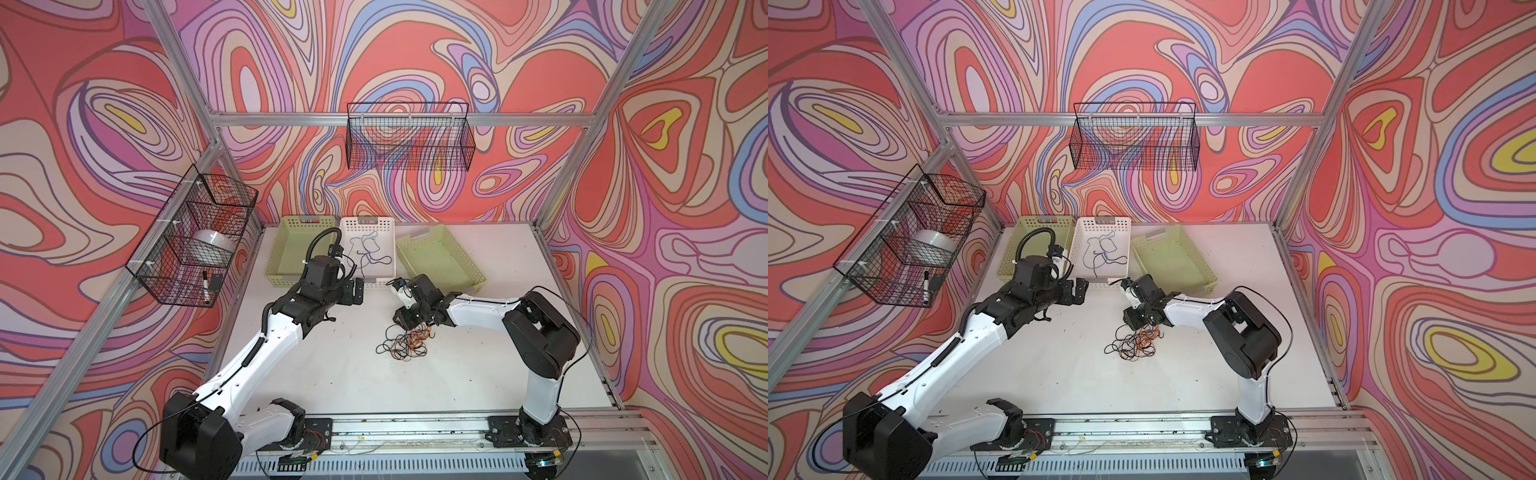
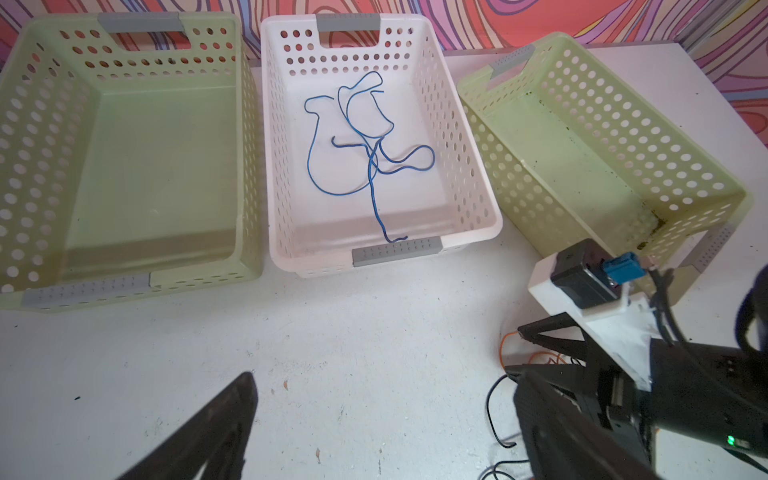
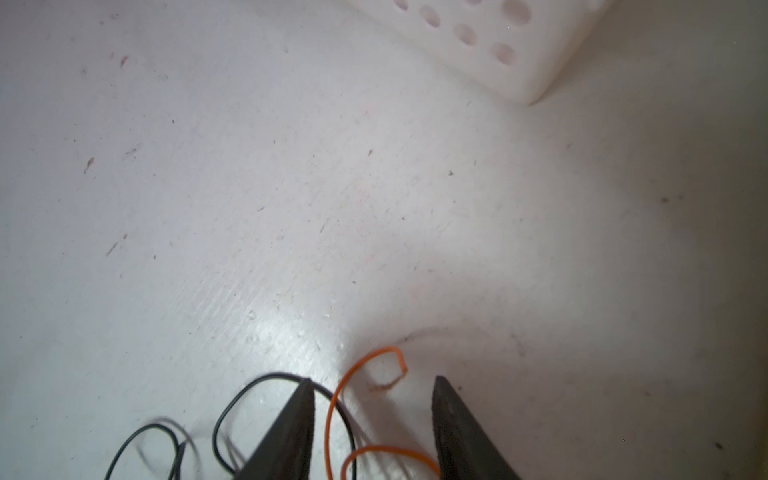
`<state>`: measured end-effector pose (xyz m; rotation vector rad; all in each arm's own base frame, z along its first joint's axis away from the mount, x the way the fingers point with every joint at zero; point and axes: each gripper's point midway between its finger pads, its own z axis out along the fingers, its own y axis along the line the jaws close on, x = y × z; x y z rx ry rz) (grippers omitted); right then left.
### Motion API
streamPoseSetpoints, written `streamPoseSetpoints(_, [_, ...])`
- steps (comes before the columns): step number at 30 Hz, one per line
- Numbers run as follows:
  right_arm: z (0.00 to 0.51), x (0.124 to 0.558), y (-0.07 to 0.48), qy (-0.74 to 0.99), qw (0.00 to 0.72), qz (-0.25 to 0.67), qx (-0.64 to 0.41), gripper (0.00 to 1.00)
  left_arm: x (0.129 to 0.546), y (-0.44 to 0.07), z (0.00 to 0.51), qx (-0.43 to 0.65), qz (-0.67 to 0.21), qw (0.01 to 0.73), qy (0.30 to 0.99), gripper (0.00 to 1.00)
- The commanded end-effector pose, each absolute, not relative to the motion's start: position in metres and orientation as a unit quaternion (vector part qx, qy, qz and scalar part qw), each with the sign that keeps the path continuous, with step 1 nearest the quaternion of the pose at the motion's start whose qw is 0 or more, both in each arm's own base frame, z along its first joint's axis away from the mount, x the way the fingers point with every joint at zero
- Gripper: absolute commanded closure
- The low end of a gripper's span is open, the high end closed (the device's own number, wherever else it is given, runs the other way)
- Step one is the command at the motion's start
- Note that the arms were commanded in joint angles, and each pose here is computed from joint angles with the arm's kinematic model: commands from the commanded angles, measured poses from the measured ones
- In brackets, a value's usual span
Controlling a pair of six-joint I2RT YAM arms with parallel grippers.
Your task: Untangle the cables
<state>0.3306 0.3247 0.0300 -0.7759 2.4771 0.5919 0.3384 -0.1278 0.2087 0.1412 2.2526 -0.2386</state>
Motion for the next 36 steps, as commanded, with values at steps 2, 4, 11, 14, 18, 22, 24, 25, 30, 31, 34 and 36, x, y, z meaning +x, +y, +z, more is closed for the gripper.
streamPoseSetpoints(2, [0.039, 0.344, 0.343, 0.892, 0.258, 0.241, -0.283, 0.61, 0.335, -0.121, 0.206, 0.063, -0.077, 0.423, 0.901, 0.02])
streamPoseSetpoints(4, [0.037, 0.348, 0.343, 0.894, 0.26, 0.235, -0.281, 0.69, 0.335, -0.122, 0.205, 0.065, -0.078, 0.423, 0.9, 0.02])
streamPoseSetpoints(11, [0.061, 0.351, 0.347, 0.883, 0.278, 0.24, -0.291, 1.0, 0.334, -0.127, 0.205, 0.081, -0.088, 0.425, 0.897, 0.02])
streamPoseSetpoints(14, [0.104, 0.353, 0.347, 0.866, 0.317, 0.252, -0.292, 1.0, 0.33, -0.138, 0.208, 0.101, -0.118, 0.435, 0.887, 0.03])
streamPoseSetpoints(18, [0.176, 0.351, 0.346, 0.836, 0.374, 0.277, -0.292, 1.0, 0.32, -0.165, 0.22, 0.141, -0.189, 0.472, 0.849, 0.05])
streamPoseSetpoints(22, [0.22, 0.344, 0.347, 0.814, 0.401, 0.304, -0.292, 1.0, 0.303, -0.197, 0.229, 0.186, -0.257, 0.51, 0.8, 0.06])
streamPoseSetpoints(24, [0.238, 0.339, 0.347, 0.804, 0.409, 0.318, -0.291, 1.0, 0.298, -0.206, 0.23, 0.19, -0.279, 0.52, 0.785, 0.06])
streamPoseSetpoints(25, [0.245, 0.337, 0.346, 0.8, 0.412, 0.325, -0.29, 1.0, 0.296, -0.209, 0.228, 0.189, -0.287, 0.52, 0.782, 0.06])
streamPoseSetpoints(30, [0.277, 0.32, 0.342, 0.78, 0.423, 0.352, -0.298, 1.0, 0.301, -0.231, 0.221, 0.191, -0.291, 0.525, 0.777, 0.06])
streamPoseSetpoints(31, [0.279, 0.317, 0.341, 0.779, 0.424, 0.353, -0.298, 1.0, 0.305, -0.233, 0.22, 0.187, -0.285, 0.529, 0.777, 0.06])
streamPoseSetpoints(34, [0.288, 0.309, 0.337, 0.77, 0.43, 0.361, -0.303, 1.0, 0.318, -0.237, 0.224, 0.172, -0.265, 0.549, 0.774, 0.05])
streamPoseSetpoints(36, [0.293, 0.306, 0.336, 0.766, 0.433, 0.366, -0.303, 1.0, 0.327, -0.24, 0.226, 0.168, -0.249, 0.559, 0.773, 0.06])
